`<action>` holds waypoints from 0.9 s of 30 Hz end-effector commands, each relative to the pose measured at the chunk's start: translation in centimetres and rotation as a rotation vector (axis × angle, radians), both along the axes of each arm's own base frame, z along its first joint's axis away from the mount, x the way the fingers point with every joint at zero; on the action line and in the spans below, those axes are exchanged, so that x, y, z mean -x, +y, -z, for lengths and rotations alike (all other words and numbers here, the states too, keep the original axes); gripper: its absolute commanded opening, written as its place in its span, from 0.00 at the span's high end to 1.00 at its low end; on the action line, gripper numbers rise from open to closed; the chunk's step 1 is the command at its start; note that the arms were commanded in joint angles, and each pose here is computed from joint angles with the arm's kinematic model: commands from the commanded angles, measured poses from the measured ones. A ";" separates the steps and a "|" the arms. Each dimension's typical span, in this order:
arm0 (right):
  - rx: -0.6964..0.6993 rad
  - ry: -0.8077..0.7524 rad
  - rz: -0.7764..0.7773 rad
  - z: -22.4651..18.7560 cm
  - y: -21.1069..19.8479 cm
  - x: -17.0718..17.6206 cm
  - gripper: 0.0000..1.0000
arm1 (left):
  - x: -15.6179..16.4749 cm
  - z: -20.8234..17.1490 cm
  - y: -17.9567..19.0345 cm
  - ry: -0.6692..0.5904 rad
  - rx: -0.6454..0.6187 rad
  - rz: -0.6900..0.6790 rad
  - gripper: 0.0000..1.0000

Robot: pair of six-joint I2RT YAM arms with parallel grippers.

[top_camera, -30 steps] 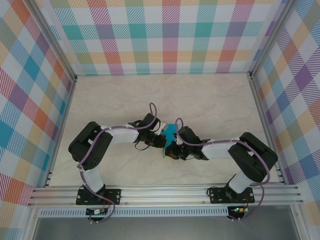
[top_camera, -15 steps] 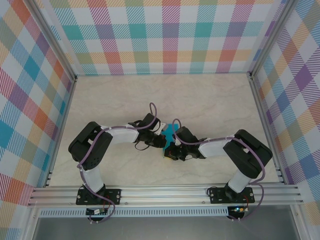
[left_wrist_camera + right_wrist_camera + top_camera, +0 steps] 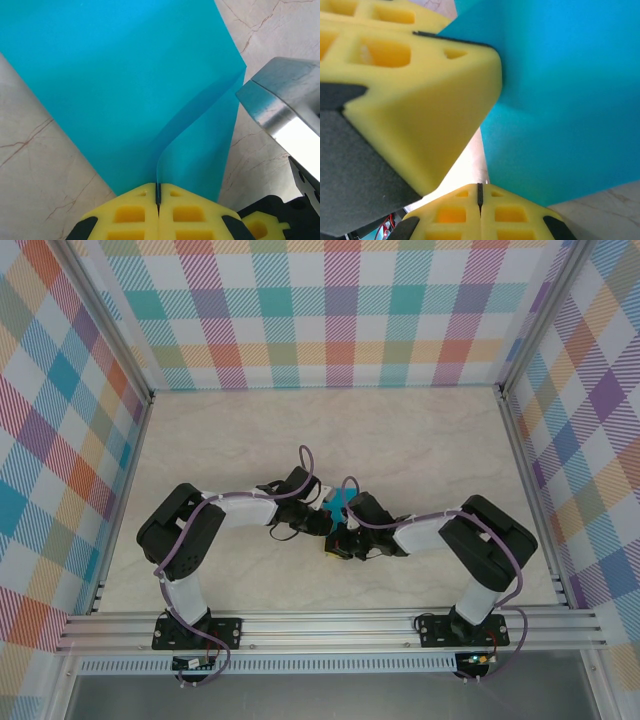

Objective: Fold a paper plane with a square sheet of paper (pick it up from the middle)
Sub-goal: Third fold the triangle at the center of the table.

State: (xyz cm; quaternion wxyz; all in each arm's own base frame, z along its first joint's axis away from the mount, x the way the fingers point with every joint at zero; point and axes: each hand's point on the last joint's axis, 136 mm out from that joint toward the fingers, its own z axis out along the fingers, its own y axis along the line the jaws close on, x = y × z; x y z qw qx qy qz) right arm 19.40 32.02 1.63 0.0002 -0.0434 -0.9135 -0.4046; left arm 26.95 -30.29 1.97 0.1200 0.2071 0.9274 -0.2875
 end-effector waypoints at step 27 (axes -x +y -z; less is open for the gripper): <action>0.078 -0.036 0.229 1.9 -7.7 -8.6 1.00 | 1.8 3.3 2.9 0.087 -0.140 -0.010 1.00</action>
